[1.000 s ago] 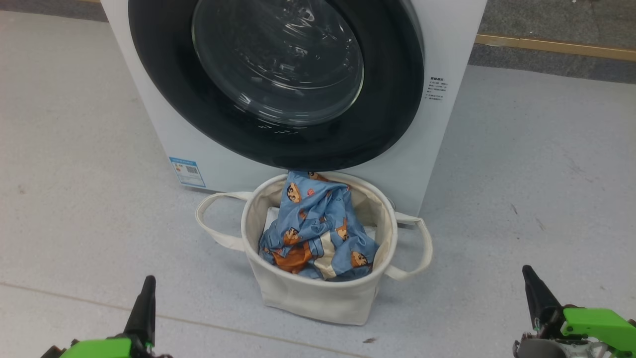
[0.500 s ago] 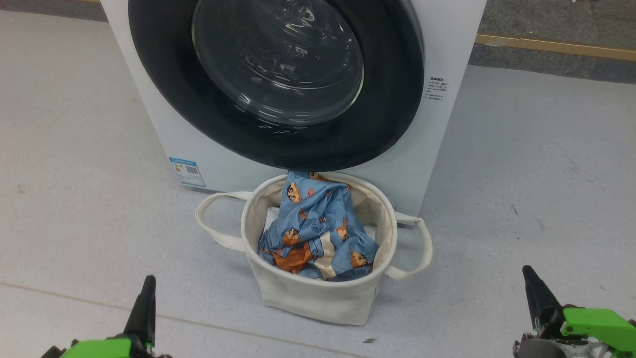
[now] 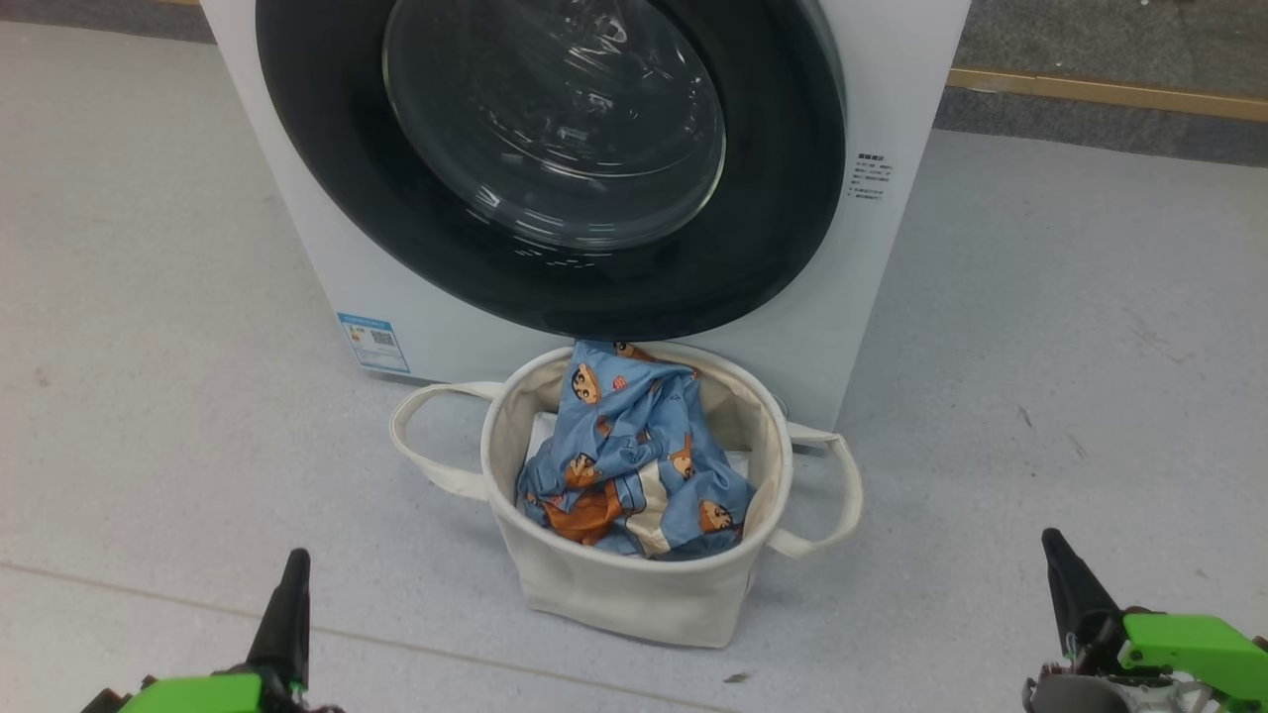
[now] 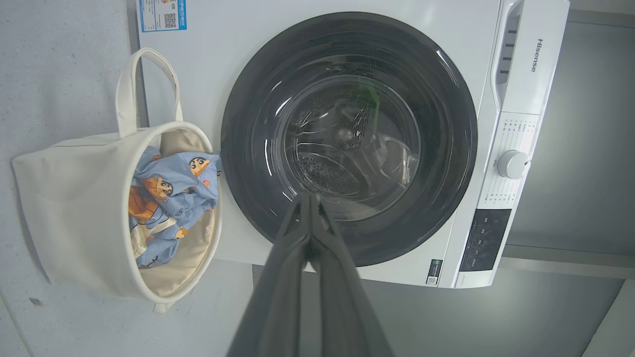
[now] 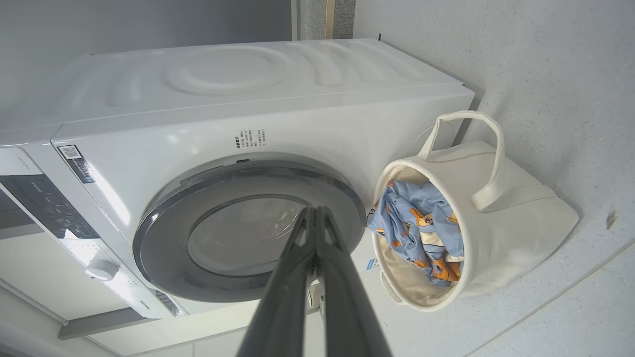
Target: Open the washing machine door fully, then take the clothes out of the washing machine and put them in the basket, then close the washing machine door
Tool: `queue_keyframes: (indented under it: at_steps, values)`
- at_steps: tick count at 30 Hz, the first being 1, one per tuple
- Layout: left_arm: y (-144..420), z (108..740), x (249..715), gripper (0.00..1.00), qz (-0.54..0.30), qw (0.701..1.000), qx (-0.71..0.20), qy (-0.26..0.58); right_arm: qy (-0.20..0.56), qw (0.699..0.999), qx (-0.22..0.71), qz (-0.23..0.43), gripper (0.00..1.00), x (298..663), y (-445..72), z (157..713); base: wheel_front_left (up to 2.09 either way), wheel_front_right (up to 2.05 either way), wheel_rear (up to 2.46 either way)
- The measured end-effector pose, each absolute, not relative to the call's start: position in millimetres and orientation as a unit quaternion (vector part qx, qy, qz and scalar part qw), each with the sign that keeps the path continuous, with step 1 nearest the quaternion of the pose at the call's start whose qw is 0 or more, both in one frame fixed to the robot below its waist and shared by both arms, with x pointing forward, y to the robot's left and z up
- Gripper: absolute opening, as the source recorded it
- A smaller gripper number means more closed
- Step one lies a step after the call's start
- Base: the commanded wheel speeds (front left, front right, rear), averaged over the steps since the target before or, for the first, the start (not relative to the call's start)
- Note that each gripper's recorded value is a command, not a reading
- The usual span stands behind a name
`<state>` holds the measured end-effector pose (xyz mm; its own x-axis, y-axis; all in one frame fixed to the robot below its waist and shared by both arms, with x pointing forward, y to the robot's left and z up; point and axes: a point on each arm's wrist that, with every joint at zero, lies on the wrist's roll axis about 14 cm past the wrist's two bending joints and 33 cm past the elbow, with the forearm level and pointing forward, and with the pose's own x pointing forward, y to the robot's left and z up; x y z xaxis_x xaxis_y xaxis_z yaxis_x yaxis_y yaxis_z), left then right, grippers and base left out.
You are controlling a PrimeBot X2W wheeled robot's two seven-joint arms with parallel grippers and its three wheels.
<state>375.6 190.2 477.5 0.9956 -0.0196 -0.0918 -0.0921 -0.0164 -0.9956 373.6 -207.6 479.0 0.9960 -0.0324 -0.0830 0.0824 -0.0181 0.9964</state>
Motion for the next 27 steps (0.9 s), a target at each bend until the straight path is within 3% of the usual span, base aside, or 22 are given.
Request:
queue_keyframes:
  at_steps: [27]
  values:
    - [190.3, 477.5, 375.6, 0.00, 0.026, 0.700, -0.713, 0.039, 0.017, 0.700, 0.712, -0.041, 0.00, 373.6, -207.7, 479.0, 0.00, 0.00, 0.00]
